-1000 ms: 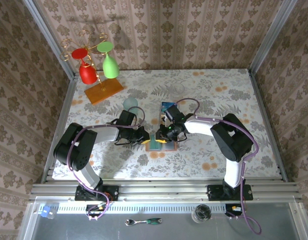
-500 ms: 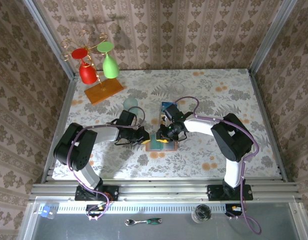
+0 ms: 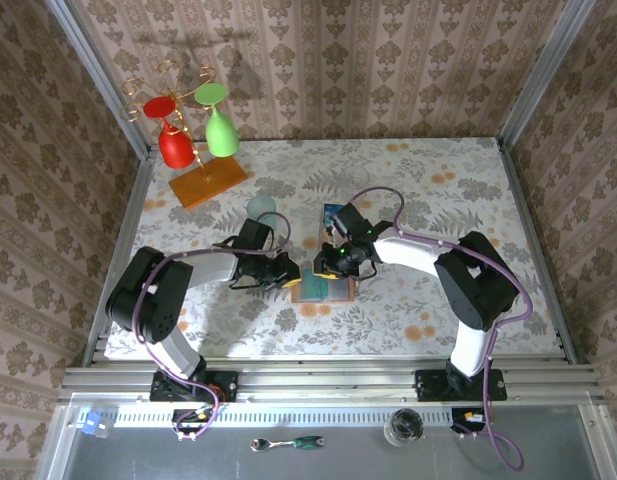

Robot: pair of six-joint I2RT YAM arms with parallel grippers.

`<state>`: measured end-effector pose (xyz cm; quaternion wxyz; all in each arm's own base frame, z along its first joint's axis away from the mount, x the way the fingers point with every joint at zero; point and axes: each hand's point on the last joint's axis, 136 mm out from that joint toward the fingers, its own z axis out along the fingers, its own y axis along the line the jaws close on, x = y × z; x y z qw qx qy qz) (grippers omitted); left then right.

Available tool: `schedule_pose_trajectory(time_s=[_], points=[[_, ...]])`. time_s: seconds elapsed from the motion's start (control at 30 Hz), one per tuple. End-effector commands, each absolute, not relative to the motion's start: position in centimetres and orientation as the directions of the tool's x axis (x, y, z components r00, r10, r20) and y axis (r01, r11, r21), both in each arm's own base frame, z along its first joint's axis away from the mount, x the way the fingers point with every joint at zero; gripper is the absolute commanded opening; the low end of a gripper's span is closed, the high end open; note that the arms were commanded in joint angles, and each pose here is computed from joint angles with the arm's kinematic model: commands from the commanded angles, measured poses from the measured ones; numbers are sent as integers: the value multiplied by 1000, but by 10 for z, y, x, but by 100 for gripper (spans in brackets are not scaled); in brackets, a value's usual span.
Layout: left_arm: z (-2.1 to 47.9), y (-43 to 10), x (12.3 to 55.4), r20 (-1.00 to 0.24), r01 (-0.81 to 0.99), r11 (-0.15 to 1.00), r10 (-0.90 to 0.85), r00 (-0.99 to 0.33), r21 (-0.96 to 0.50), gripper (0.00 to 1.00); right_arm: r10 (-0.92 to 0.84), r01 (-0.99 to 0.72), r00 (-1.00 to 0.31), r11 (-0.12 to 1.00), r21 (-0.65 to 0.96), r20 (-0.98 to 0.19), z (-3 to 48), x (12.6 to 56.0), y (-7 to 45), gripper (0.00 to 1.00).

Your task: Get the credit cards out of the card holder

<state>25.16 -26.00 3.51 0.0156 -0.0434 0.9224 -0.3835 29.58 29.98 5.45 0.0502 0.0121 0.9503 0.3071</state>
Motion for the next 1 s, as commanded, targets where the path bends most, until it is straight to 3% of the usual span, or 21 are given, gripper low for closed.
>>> schedule_pose_trajectory(time_s=[0.0,0.57,0.97], points=[[56,-262,258,-52,-17,701,-78,-996,-713,14,43,-25,-993,824,566,-107,62,288,292,24],[100,-272,249,-204,106,701,-58,-977,-705,14,46,-106,-970,801,589,-238,102,279,277,25],[95,-271,252,-201,83,706,-85,-976,-704,15,39,-84,-981,797,598,-190,93,265,274,25]])
